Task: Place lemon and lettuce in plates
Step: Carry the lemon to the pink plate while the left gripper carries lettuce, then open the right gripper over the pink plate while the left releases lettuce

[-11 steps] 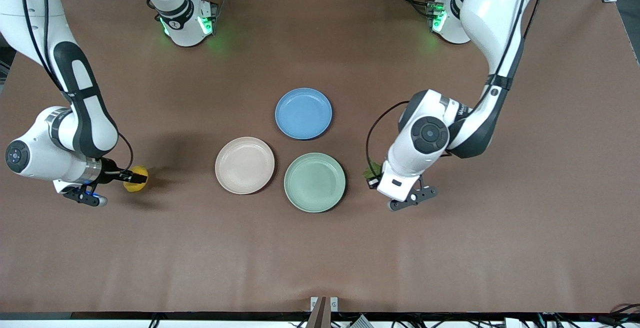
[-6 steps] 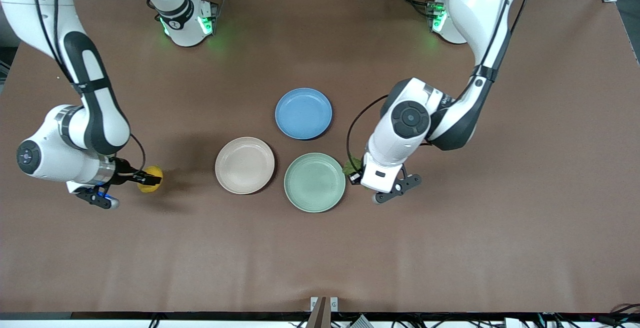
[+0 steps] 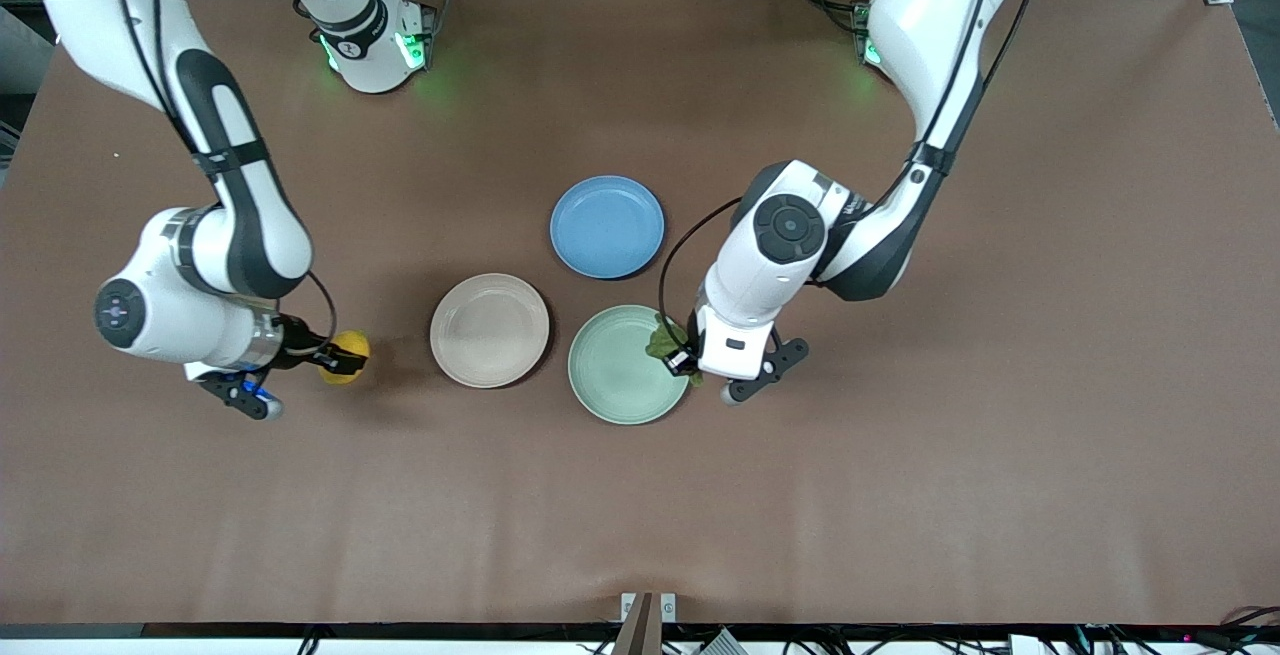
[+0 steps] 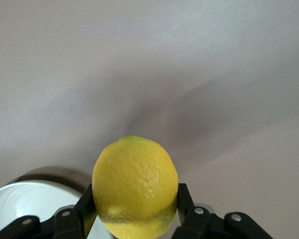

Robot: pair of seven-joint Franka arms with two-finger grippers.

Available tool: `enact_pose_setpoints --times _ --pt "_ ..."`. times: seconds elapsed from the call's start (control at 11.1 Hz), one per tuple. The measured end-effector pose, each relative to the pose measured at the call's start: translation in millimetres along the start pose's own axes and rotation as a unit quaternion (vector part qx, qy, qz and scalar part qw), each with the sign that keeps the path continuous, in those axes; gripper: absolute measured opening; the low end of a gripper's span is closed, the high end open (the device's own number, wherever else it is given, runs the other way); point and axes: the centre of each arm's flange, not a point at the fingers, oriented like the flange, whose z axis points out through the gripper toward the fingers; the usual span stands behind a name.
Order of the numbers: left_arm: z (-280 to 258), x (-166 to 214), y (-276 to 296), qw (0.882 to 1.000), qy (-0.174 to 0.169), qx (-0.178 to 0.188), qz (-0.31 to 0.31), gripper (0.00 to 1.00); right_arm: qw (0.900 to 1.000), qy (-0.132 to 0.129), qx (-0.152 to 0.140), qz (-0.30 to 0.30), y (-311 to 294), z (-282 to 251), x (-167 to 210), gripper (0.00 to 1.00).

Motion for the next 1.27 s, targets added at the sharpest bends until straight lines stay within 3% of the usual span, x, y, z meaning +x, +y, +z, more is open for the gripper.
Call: enact_pose_setpoints --times 0.54,1.08,1.27 --pt "38.5 -5.0 -1.7 1.000 0.004 -0.021 -0.012 0.03 0.996 0.042 0.019 0.075 -121.6 8.5 -68.4 0.68" --pt "71.9 -9.6 -7.7 1.000 0.004 -0.027 -0.011 0.05 0.994 0.050 0.019 0.095 -154.5 41.7 -103.9 0.68" --pt "79.6 -10.5 -10.2 1.000 0.003 -0.024 -0.011 0.08 0.994 0.057 0.019 0.096 -170.5 69.7 -126.9 0.76"
